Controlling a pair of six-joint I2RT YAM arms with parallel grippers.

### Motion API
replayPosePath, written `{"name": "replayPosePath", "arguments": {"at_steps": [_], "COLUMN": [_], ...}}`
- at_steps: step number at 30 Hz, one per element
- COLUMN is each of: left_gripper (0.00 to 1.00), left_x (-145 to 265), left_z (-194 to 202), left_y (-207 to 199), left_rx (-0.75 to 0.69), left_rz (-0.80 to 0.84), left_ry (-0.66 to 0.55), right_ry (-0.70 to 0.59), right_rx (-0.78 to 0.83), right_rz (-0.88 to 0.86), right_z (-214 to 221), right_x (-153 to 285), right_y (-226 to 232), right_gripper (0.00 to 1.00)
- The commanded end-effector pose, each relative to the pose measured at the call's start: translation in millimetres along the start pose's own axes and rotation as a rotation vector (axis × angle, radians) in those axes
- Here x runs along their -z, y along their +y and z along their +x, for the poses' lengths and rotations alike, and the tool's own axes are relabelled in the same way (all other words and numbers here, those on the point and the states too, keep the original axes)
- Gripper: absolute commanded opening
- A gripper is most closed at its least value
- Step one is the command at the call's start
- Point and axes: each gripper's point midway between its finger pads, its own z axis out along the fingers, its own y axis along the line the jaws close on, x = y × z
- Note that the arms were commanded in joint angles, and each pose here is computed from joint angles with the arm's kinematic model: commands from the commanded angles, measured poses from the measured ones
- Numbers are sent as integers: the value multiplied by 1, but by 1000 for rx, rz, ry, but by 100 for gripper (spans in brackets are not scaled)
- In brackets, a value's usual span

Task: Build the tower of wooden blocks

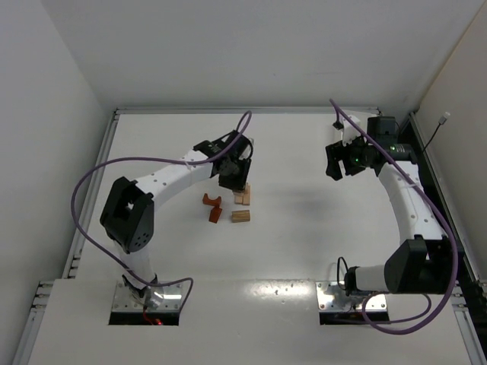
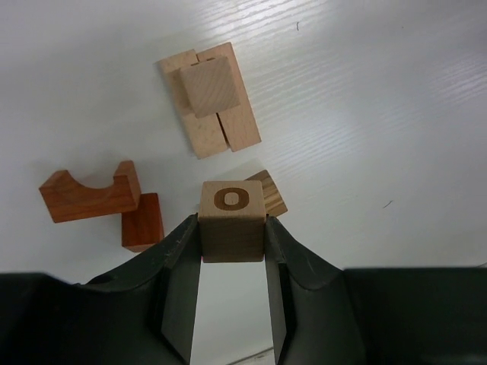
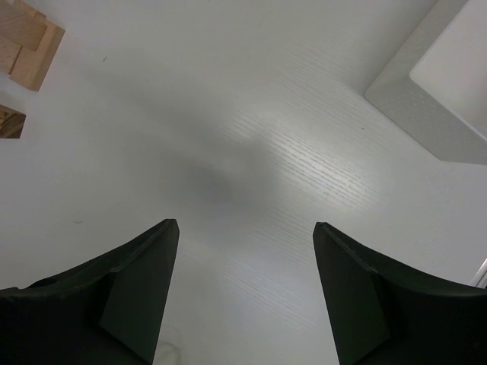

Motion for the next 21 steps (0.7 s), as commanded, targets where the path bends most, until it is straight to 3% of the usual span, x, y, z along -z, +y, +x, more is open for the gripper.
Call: {"name": "replayPosePath", "arguments": {"at_steps": [1, 10, 21], "left_gripper": [0, 0, 0], "left_x": [-4, -38, -56], "left_z": [3, 22, 6], "left_y": [-18, -17, -7], "left_rx": [94, 95, 88], "left_rz": [6, -94, -180], "left_ry": [15, 67, 35], "right_ry": [-70, -67, -73], "right_rx": [8, 1, 4], "right_rz": [0, 15, 27], "right_z": [-14, -6, -5], "right_x": [10, 16, 20], "right_y": [5, 5, 6], "right_gripper": [69, 69, 69]}}
